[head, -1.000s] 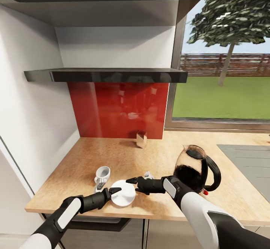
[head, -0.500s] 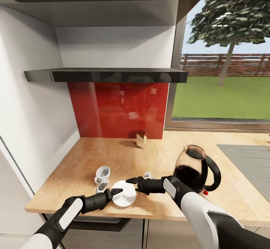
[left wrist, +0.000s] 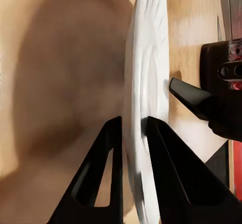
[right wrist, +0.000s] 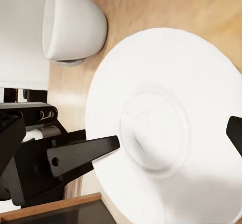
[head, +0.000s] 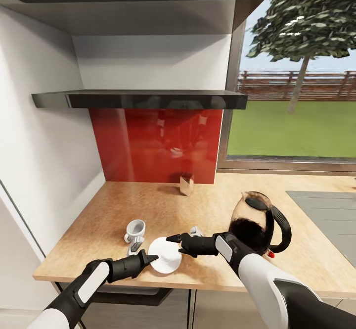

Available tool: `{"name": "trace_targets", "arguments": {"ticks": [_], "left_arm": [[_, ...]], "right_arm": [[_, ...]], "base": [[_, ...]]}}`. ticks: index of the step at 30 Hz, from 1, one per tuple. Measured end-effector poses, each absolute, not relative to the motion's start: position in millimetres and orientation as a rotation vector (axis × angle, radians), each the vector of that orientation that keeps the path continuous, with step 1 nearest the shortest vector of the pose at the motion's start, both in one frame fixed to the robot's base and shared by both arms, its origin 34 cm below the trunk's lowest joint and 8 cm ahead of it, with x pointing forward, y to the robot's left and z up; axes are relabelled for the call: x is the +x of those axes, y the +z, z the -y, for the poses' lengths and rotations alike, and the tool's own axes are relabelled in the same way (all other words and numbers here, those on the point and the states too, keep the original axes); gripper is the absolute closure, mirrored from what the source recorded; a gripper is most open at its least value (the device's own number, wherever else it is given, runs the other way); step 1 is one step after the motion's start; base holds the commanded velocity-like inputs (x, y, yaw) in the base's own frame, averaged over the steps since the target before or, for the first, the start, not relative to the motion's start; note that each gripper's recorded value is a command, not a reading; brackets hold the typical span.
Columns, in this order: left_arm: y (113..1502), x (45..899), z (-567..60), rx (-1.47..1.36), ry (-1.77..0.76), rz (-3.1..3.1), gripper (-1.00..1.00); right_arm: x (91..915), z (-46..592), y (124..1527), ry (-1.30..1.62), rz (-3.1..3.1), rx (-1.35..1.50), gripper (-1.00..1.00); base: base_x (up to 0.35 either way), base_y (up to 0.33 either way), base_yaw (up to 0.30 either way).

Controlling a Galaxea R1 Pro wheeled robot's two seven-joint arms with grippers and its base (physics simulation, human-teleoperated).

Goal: Set up a coffee station on the kitchen countertop: keep the coffee maker on the countertop, move the bottle of coffee from the kitchen shelf to the counter next to the coffee maker, place a paper coffee filter on top of the coffee maker, put the saucer next to the coffee maker with the coffee cup on the saucer, and place the electric kettle next to the coffee maker.

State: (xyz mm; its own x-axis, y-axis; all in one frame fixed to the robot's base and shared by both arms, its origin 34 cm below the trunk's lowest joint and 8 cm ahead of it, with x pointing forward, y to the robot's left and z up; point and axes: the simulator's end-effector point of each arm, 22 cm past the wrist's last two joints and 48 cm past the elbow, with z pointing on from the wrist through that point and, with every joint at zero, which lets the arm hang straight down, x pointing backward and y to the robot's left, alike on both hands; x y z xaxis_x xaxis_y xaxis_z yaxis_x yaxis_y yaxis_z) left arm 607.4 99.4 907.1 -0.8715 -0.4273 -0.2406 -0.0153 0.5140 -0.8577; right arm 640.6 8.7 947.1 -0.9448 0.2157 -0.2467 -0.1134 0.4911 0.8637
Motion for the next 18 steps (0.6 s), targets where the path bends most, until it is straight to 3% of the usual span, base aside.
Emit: {"name": "trace_targets", "arguments": {"ticks": [14,18], "left_arm": [[906.0,608.8,-126.1,-0.401,-1.308,-2.343,1.00],[905.1,608.9,-143.9,-0.417,-1.310,-2.344,1.00]], "right_arm": [[642.0,-8.5,948.0,1.429,-2.415,0.080,-1.00],[645.7,-7.2,950.4,1.426,-2.405,0.082,-1.00]], "base": [[-0.002,0.000,0.000],[-0.185,0.000,0.000]]}}
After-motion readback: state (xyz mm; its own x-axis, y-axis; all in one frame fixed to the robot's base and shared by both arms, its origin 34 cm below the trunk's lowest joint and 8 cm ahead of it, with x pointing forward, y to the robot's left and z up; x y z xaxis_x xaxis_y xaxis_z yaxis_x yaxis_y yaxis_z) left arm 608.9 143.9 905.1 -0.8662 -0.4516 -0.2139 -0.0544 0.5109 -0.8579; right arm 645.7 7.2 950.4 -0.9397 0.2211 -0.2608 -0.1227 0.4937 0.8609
